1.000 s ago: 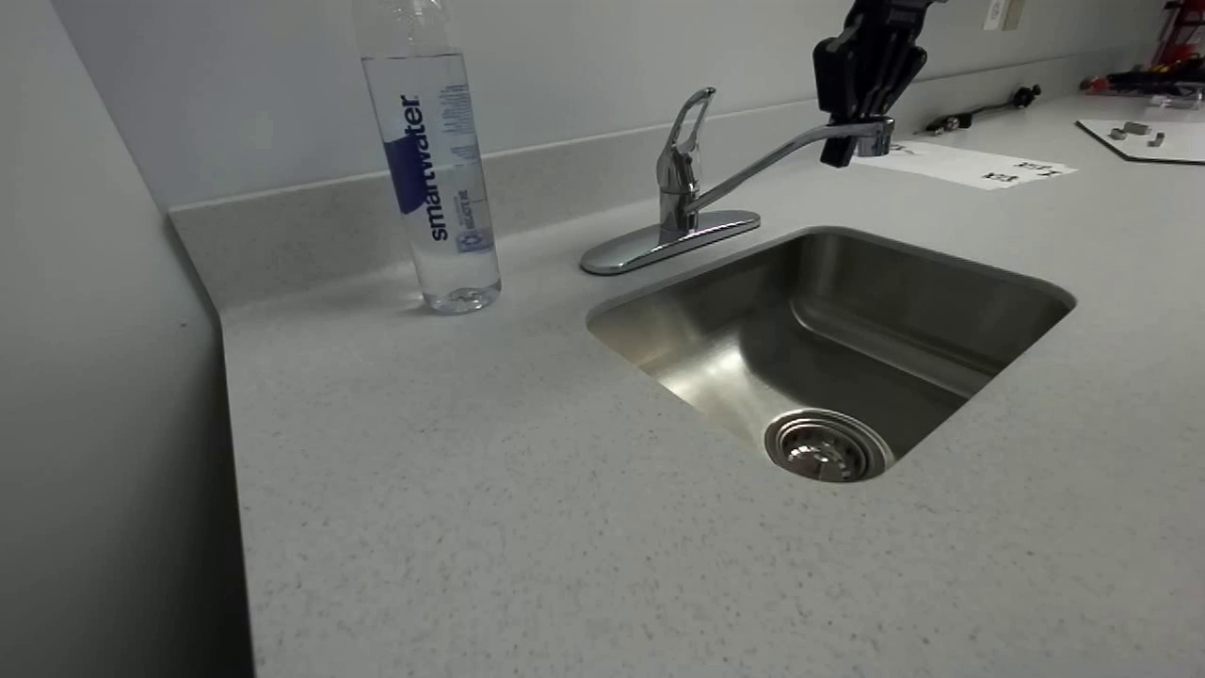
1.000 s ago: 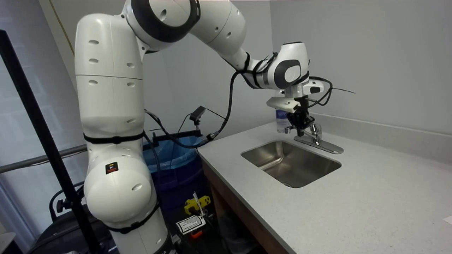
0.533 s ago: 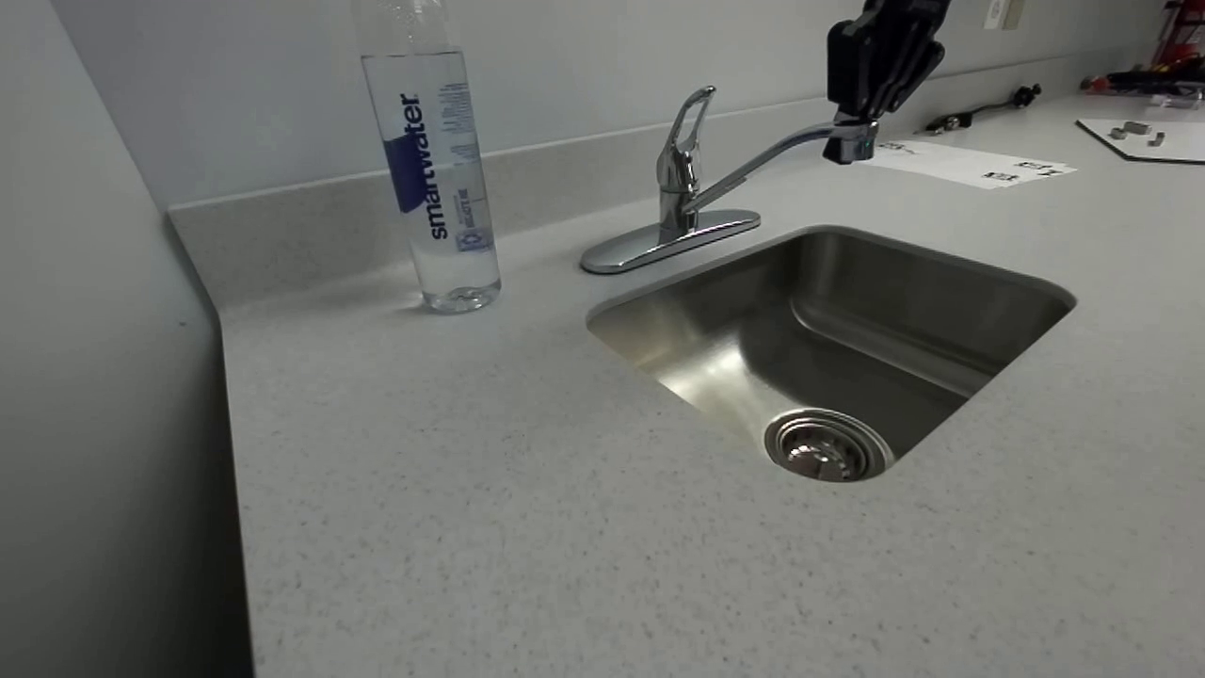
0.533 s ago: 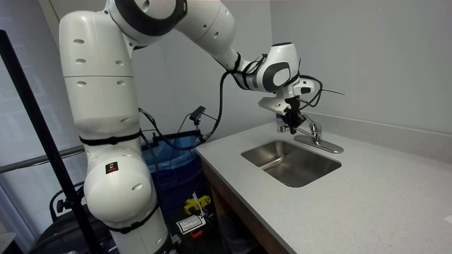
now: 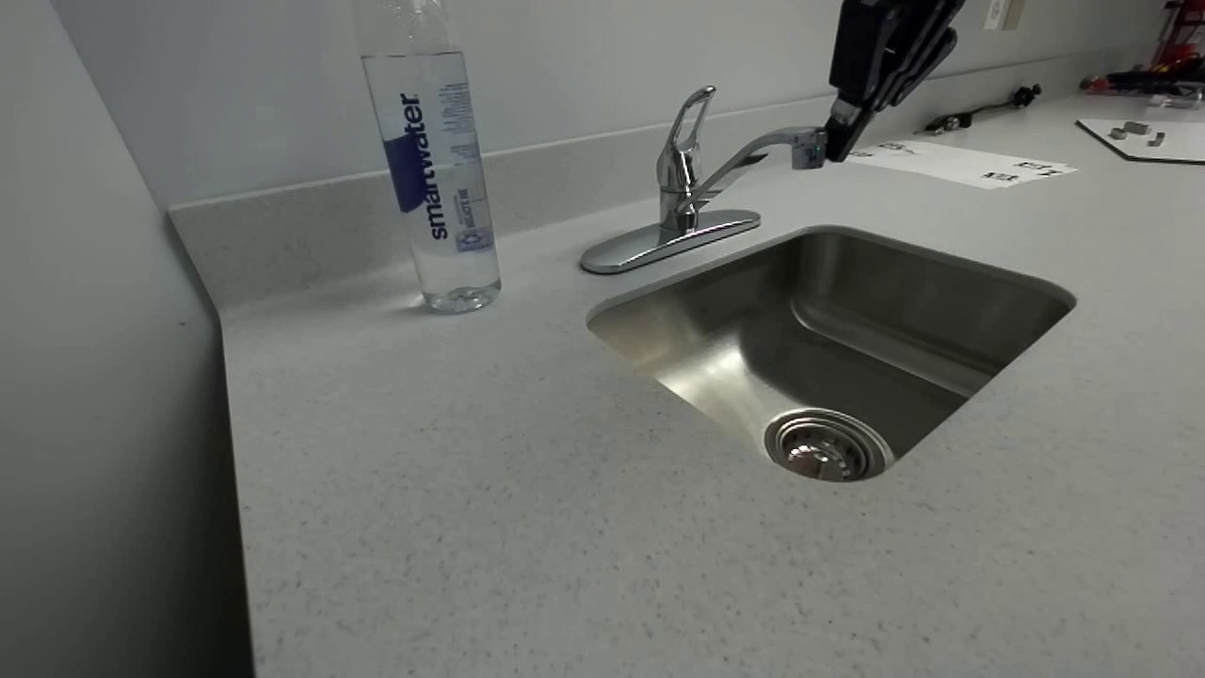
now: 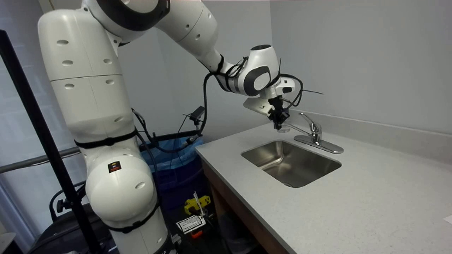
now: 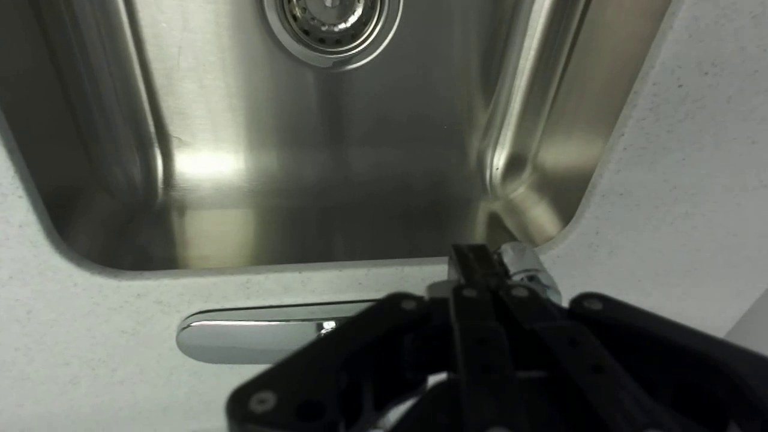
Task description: Push the faucet to the left
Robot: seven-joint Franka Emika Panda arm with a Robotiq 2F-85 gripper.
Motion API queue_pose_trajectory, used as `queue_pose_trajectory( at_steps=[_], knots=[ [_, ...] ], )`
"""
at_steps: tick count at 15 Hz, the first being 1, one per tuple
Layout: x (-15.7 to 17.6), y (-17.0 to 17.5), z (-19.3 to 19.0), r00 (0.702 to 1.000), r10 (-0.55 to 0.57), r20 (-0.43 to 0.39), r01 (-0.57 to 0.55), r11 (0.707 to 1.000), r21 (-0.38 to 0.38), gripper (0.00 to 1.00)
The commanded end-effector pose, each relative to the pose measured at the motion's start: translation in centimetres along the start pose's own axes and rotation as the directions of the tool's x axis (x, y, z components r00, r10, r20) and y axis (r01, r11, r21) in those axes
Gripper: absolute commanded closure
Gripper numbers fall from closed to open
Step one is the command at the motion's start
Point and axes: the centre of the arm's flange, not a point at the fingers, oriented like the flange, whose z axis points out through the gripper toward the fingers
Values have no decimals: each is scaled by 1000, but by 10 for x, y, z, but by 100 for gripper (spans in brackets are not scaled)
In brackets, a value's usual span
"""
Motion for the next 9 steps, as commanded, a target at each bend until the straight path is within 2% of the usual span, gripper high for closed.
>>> queue_pose_trajectory(
  at_steps=[1, 9],
  knots=[
    [-11, -23, -15, 997, -59, -43, 61, 997, 56, 100],
    [-12, -30, -18, 987, -152, -50, 154, 987, 45, 100]
  ],
)
